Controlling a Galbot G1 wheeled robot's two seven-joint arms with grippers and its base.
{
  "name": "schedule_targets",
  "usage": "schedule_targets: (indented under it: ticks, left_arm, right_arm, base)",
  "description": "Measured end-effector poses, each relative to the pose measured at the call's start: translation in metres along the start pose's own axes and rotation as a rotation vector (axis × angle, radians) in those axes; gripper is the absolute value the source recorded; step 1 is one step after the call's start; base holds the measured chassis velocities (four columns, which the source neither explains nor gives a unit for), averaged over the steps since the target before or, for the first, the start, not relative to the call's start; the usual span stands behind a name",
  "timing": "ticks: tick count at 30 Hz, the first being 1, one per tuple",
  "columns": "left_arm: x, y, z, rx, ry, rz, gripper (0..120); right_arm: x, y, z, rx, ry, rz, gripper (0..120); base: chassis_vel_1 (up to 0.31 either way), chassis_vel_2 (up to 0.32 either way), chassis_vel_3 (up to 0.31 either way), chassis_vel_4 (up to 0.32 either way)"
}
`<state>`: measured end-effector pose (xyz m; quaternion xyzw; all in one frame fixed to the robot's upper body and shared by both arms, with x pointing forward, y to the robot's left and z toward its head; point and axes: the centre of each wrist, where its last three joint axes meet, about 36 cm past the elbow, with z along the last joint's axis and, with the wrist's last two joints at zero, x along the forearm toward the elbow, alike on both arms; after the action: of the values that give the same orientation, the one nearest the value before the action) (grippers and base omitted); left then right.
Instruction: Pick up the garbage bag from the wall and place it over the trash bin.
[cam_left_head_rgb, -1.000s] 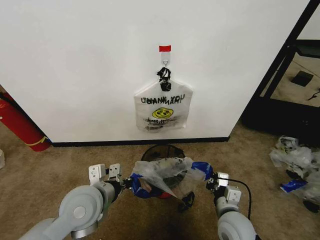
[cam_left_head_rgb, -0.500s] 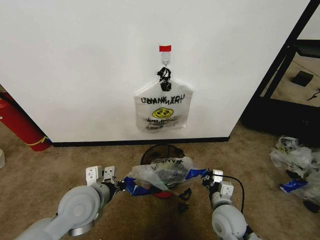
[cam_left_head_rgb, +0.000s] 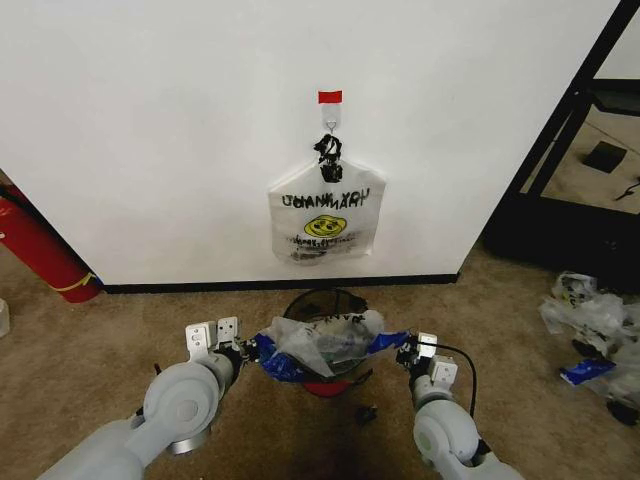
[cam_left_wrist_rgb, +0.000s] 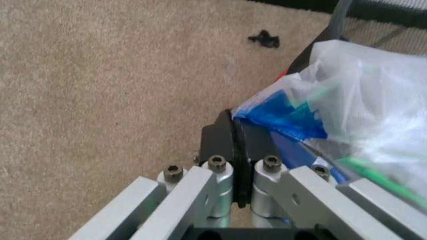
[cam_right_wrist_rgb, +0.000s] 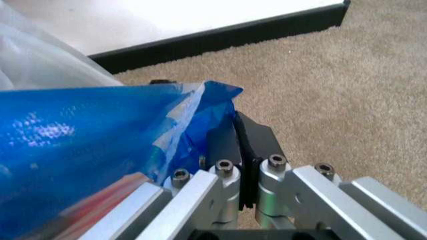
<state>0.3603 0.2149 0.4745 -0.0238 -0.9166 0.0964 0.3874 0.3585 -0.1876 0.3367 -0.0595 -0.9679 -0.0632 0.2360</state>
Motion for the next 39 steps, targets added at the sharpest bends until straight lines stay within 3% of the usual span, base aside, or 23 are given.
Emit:
schedule_targets:
  ticks: [8, 13, 20, 26, 31, 32, 39]
  left_arm:
    - [-0.006, 0.003, 0.007, -0.018, 0.005, -0.016, 0]
    - [0.013, 0.0, 0.004, -0.03, -0.019, 0.024, 4]
    - [0.066, -0.015, 0.002, -0.104, -0.045, 0.119, 34]
    - [0.093, -0.018, 0.006, -0.144, -0.038, 0.136, 54]
    - [0.104, -0.016, 0.008, -0.157, -0.029, 0.129, 68]
    - [0.11, -0.014, 0.008, -0.164, -0.026, 0.123, 78]
    - [0.116, -0.006, 0.001, -0.143, -0.054, 0.095, 98]
  right_arm:
    - [0.0, 0.0, 0.002, 0.005, 0.004, 0.0, 0]
    - [0.011, -0.005, -0.001, 0.019, -0.019, -0.02, 7]
    - [0.044, -0.018, -0.008, 0.061, -0.096, -0.055, 36]
    - [0.067, -0.034, -0.002, 0.141, -0.176, -0.084, 56]
    - [0.079, -0.041, 0.004, 0.193, -0.226, -0.102, 69]
    - [0.085, -0.045, 0.008, 0.222, -0.265, -0.12, 79]
    - [0.095, -0.055, 0.021, 0.234, -0.441, -0.187, 98]
  base:
    - [0.0, 0.0, 0.0, 0.0]
    - [0.0, 0.0, 0.0, 0.0]
    - [0.0, 0.0, 0.0, 0.0]
    - [0.0, 0.0, 0.0, 0.0]
    - [0.0, 0.0, 0.0, 0.0]
    - [0.0, 0.0, 0.0, 0.0]
    - [0.0, 0.0, 0.0, 0.0]
